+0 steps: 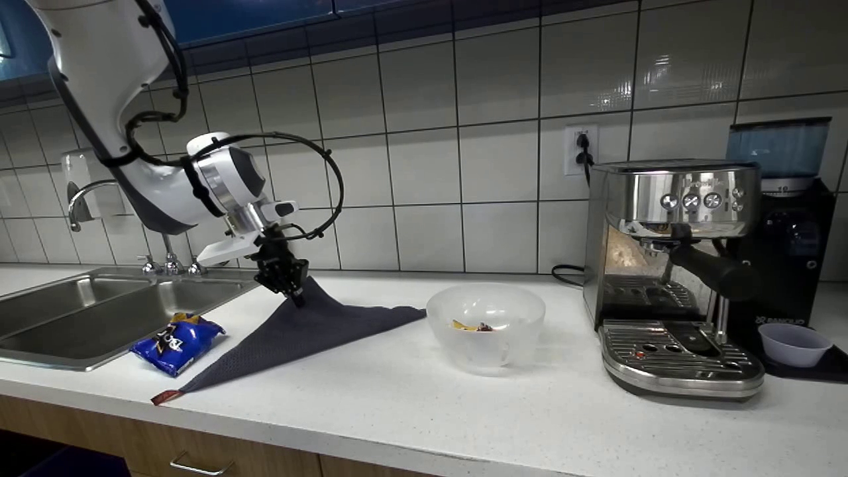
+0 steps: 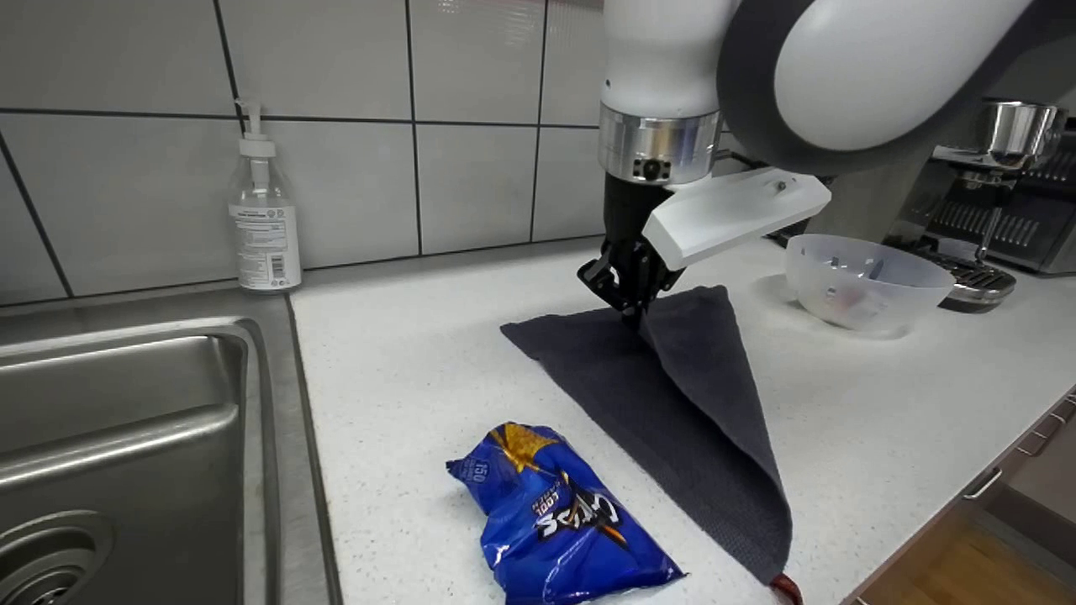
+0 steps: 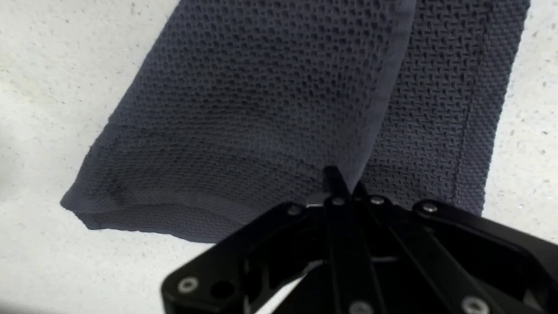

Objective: Fold the towel

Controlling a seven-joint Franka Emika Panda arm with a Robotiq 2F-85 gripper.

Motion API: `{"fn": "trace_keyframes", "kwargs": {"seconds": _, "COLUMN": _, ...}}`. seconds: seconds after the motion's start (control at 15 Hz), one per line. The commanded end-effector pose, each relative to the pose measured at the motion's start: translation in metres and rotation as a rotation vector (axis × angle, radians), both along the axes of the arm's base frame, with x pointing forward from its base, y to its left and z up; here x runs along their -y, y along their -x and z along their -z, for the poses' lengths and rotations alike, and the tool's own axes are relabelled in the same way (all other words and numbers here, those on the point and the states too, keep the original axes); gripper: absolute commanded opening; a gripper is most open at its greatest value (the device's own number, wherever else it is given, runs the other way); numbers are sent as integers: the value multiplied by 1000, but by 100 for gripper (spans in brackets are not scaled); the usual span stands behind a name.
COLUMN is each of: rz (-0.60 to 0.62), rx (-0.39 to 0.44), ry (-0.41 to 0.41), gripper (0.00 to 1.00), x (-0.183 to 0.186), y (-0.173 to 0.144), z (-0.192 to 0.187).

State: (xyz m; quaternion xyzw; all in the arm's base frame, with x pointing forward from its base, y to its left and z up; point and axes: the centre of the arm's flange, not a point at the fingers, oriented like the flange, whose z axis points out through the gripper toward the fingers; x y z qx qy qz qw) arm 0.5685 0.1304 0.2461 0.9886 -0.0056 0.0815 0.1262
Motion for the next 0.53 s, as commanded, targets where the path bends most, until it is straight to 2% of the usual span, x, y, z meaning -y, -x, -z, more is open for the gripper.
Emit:
{"fn": "trace_keyframes", "kwargs": {"seconds": 0.0, "rz": -45, "rx": 2, "ry": -22, "gripper": 1, "x": -9, "y": -20, "z": -3}}
{"fn": "trace_keyframes", "kwargs": {"seconds": 0.47, "rz": -88, "rx": 3, "ry": -43, "gripper": 1, "x": -20, "y": -38, "z": -3}}
